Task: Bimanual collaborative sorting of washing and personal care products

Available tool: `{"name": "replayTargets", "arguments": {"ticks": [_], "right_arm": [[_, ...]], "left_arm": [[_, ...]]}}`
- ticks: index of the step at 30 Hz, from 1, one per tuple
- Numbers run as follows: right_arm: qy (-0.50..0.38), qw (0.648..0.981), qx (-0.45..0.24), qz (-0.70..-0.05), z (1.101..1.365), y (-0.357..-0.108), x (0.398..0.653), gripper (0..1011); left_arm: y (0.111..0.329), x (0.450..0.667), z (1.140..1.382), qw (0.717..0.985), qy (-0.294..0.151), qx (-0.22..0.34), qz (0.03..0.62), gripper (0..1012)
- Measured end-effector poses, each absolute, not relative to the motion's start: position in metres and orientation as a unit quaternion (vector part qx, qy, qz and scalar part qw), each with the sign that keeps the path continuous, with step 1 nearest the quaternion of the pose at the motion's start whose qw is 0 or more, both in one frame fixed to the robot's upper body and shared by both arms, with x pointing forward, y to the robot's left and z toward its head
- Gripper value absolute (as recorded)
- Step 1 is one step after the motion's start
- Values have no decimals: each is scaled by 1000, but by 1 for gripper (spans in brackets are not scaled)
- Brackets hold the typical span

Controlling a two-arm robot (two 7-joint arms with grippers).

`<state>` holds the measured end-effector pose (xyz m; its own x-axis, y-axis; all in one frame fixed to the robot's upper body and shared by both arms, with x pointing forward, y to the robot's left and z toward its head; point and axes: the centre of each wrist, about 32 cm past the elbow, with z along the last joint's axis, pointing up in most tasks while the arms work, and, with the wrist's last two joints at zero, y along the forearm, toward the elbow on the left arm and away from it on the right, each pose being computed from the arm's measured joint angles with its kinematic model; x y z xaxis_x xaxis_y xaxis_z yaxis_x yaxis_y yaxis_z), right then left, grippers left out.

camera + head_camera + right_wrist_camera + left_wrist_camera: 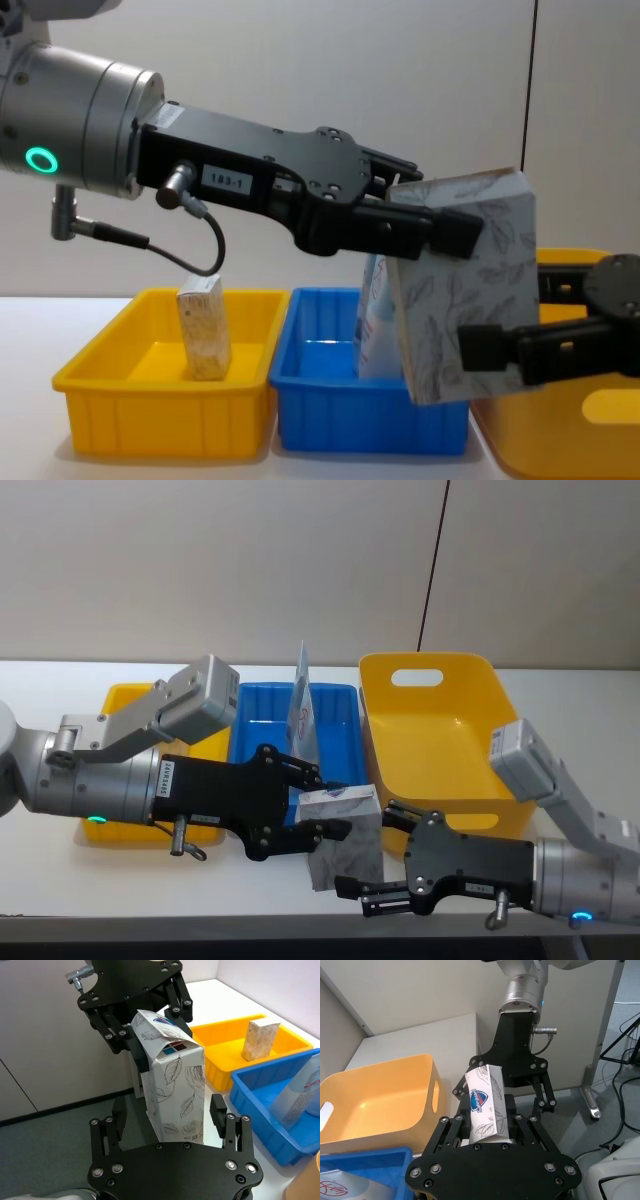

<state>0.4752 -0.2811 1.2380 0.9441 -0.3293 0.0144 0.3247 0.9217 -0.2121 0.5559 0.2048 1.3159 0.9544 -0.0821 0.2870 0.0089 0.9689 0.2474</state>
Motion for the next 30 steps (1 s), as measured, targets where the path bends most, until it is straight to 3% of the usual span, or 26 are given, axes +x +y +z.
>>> {"name": "replayTargets", "arguments": {"ticks": [7,17,25,30], "right_arm": [[6,981,-107,-162,1237,-278,478,960],[1,982,-108,-158,1236,-276,481,678],[0,982,-109,-156,1235,-275,482,390],[-1,982,-109,-156,1235,-275,482,349]], "left_arm": [[205,556,1316,981,-149,123,-23,342],[205,556,1316,981,-149,123,-23,342],[205,556,1316,981,-149,123,-24,342],[205,556,1316,981,-149,123,-24,342]]}}
